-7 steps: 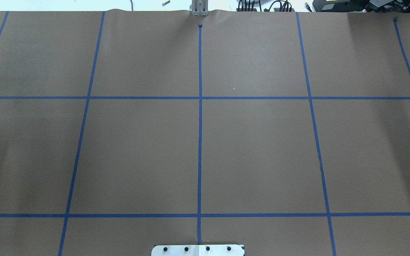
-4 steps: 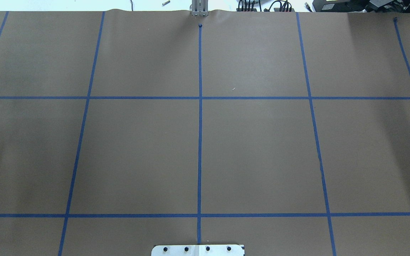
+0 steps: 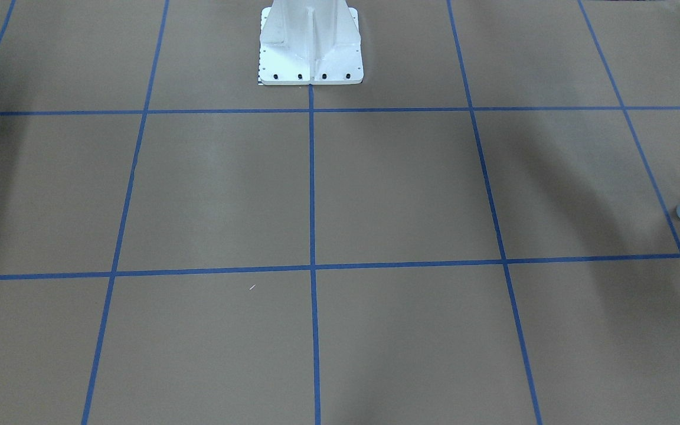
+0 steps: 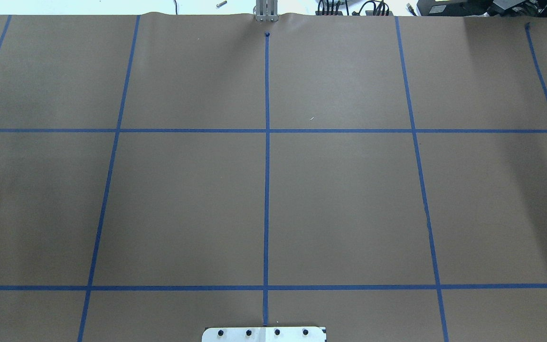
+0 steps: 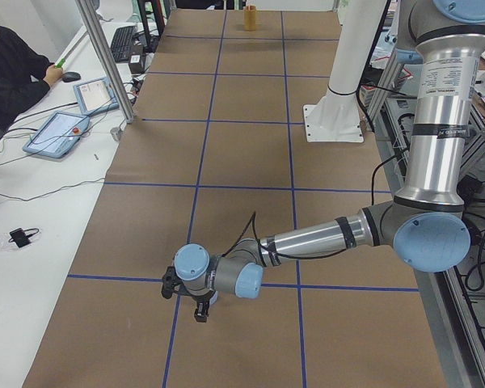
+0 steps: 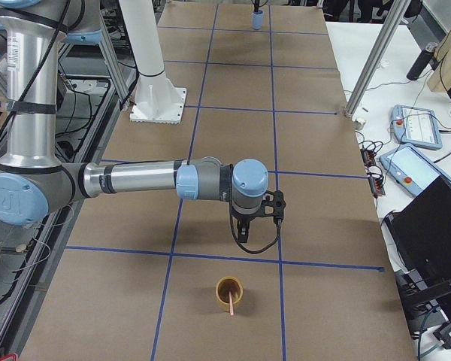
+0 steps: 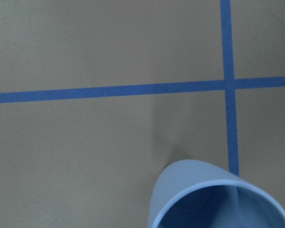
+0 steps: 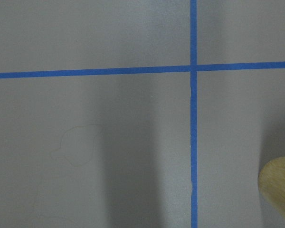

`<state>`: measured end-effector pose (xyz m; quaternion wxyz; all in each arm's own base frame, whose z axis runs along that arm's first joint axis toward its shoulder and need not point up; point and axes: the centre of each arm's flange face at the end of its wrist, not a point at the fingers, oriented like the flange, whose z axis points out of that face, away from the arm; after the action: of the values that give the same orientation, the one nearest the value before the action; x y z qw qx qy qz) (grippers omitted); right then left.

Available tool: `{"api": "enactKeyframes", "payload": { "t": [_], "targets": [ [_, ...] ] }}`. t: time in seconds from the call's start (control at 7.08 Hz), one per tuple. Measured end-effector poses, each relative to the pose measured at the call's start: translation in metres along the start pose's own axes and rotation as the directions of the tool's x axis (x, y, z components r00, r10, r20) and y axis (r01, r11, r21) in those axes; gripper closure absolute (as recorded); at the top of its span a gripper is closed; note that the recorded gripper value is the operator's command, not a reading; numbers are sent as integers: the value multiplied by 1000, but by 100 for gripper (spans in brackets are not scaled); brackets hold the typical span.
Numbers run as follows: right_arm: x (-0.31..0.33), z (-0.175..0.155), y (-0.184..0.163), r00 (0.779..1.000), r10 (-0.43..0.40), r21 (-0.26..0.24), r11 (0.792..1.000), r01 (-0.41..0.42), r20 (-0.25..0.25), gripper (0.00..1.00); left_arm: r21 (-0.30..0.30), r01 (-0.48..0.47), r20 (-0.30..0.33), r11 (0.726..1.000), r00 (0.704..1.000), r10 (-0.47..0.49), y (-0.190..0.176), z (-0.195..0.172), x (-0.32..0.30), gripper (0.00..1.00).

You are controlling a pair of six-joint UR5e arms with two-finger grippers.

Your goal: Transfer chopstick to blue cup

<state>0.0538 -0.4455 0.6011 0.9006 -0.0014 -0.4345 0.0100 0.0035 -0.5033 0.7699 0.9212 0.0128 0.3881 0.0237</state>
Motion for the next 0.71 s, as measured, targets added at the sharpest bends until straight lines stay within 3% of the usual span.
{"api": "enactKeyframes", "payload": {
  "t": [0.14, 0.42, 0.71],
  "targets": [
    [-1, 0, 0, 1000, -1, 1, 1000, 1, 1, 0, 2, 1, -1, 1000, 1000, -1, 0, -1, 1, 100],
    [0, 0, 1, 1000, 1, -1, 1000, -1, 1, 0, 8, -6, -10, 1000, 1000, 6, -1, -4, 5, 100],
    [2, 2, 2, 1000, 5, -4, 1000, -5, 1, 0, 13, -11, -90, 1000, 996, 12, -7, -20, 25, 100]
  ]
}}
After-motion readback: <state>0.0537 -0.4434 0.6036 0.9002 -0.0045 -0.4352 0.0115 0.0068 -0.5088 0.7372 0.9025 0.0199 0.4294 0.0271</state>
